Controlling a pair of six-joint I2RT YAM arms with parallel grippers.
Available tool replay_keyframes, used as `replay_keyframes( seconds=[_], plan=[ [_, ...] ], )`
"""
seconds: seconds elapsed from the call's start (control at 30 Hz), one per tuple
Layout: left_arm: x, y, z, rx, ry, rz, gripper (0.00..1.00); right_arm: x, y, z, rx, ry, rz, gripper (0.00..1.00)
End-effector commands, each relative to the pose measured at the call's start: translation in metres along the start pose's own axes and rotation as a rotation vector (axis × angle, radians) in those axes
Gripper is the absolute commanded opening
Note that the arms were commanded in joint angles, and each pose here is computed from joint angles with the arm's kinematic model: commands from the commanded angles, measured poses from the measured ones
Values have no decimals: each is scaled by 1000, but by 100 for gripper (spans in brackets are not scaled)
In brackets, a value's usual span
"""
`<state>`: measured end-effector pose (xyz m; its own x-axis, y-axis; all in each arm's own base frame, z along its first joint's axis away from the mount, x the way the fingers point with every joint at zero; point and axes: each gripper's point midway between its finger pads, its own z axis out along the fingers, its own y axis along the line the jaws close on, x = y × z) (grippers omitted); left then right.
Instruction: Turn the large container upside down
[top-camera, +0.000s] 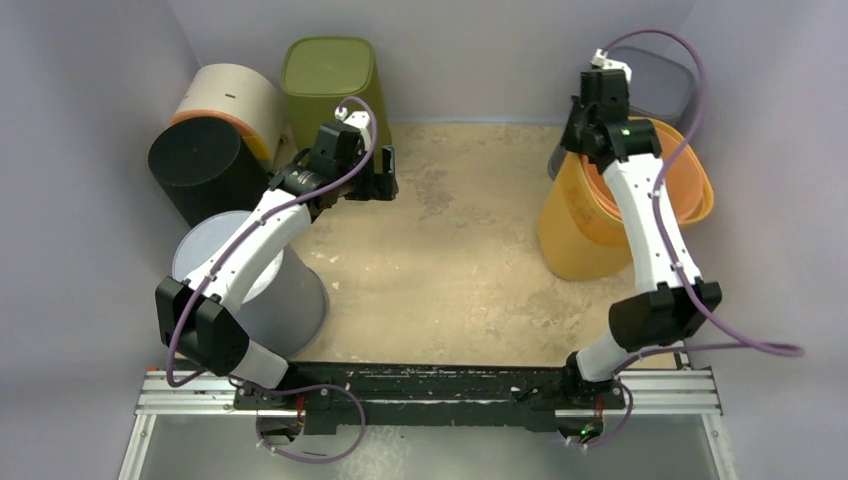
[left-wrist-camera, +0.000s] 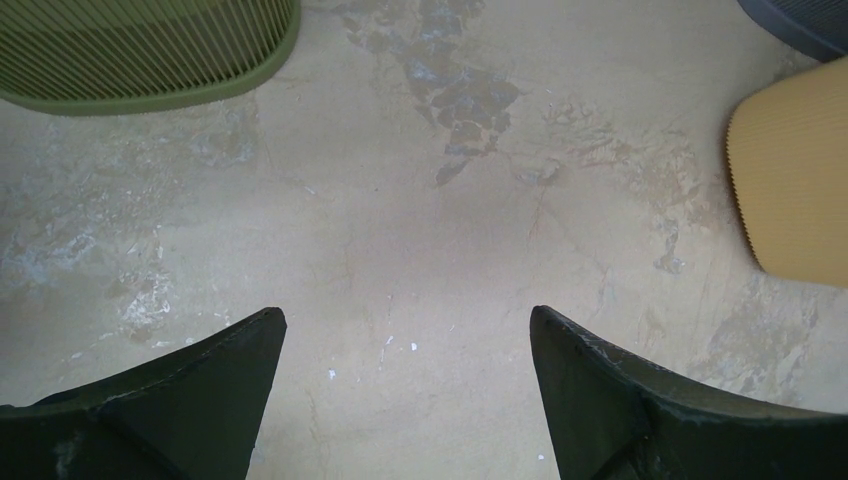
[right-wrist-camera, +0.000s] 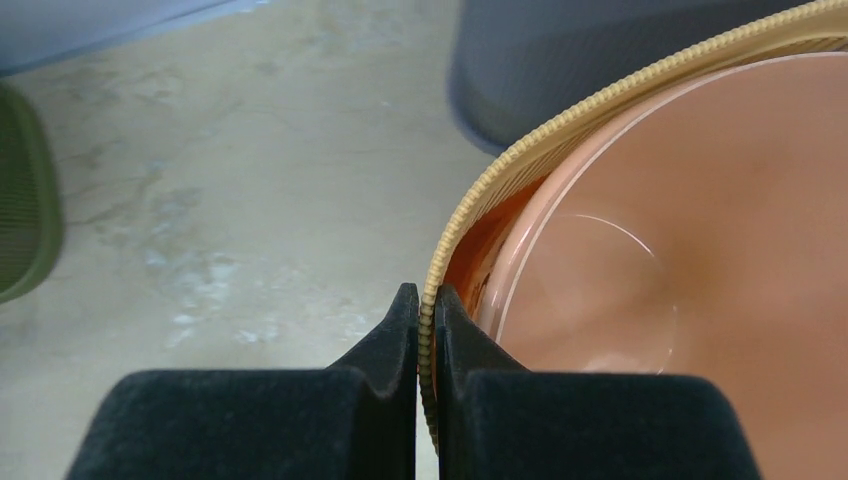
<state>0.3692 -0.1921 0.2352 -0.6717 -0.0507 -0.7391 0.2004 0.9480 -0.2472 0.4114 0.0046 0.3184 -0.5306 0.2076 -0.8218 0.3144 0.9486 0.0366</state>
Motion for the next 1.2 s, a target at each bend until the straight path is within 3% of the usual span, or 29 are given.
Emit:
replay_keyframes(
  seconds=[0.0, 0.2, 0.43, 0.67, 0.87, 1.17],
  plan=[
    [-26, -4, -11, 6, -75, 23, 89, -55, 79, -10, -230, -171, 69, 0],
    [-27, -1, -15, -10, -75, 22, 89, -54, 82, 5, -194, -158, 67, 25],
    [-28, -1, -14, -15, -71, 24, 89, -70, 84, -21, -241, -209, 35, 48],
    [-31, -3, -13, -11, -70, 21, 89, -79, 68, -48, -204, -243, 23, 53],
    [-32, -4, -13, -7, -69, 16, 89, -48, 57, -27, -122, -134, 6, 56],
    [-31, -3, -18, -12, -70, 17, 89, -28, 54, -6, -100, -83, 27, 55]
  ],
)
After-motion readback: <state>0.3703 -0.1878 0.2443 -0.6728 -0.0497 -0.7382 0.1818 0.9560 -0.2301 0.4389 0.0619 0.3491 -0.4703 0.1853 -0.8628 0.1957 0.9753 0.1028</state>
